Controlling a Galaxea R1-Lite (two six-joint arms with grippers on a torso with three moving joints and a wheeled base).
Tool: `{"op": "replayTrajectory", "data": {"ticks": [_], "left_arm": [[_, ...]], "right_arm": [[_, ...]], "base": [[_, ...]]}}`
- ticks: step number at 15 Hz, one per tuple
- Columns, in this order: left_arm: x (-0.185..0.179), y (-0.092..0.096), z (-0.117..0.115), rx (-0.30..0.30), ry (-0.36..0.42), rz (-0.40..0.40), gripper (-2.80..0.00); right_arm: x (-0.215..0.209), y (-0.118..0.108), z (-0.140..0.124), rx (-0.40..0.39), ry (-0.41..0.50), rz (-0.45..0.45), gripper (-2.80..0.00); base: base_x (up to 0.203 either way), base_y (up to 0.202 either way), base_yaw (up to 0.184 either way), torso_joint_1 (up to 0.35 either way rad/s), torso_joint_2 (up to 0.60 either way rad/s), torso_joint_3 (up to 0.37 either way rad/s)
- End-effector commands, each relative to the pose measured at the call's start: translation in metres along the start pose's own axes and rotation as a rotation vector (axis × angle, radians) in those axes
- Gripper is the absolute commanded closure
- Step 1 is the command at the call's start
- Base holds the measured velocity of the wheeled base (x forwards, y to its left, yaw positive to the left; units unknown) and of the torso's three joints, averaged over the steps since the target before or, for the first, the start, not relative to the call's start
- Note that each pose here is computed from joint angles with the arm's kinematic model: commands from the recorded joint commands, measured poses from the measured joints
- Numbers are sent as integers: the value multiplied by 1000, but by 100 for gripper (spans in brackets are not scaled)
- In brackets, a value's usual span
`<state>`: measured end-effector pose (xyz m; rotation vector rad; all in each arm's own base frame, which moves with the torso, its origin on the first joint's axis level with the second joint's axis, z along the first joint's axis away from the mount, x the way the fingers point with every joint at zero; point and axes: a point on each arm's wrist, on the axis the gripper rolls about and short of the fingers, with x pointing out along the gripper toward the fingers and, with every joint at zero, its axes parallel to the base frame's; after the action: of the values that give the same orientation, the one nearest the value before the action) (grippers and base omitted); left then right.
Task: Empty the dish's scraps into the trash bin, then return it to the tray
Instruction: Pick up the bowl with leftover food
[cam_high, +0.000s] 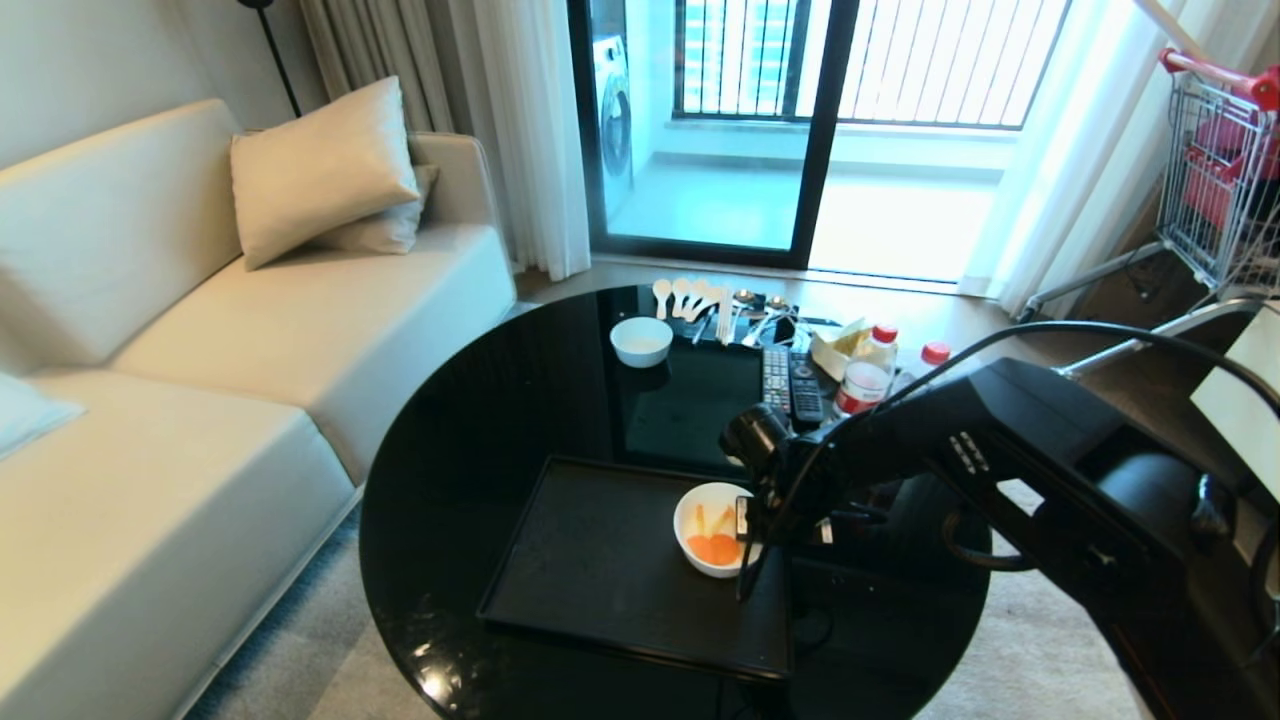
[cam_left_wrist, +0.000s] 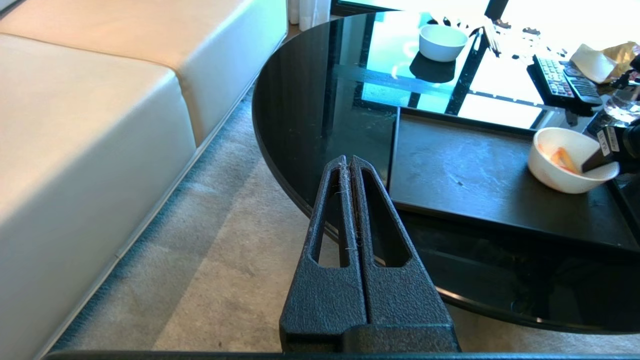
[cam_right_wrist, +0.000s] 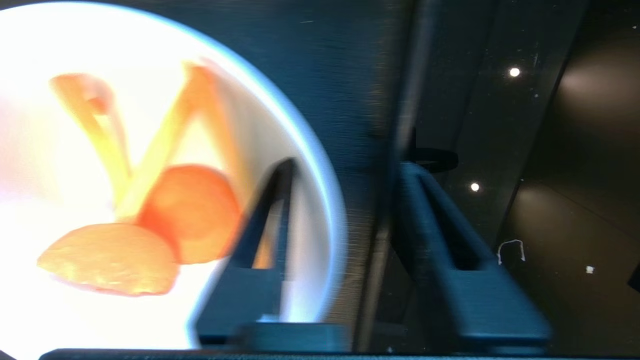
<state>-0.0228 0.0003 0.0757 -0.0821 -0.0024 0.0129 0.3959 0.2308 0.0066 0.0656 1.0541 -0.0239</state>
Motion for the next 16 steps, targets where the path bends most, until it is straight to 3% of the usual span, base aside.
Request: {"op": "replayTrajectory", "data": {"ticks": [1, 11, 16], "left_arm": [[0, 0, 0, -1, -1, 1, 0], [0, 0, 0, -1, -1, 1, 0], [0, 0, 0, -1, -1, 1, 0]], "right_arm": [[1, 1, -1, 0, 4, -2, 0], [-2, 0, 0, 6, 3, 0, 0], [-20, -2, 9, 79, -27, 20, 0]], "base": [[0, 0, 0, 0, 0, 0], [0, 0, 0, 0, 0, 0], [0, 0, 0, 0, 0, 0]]}}
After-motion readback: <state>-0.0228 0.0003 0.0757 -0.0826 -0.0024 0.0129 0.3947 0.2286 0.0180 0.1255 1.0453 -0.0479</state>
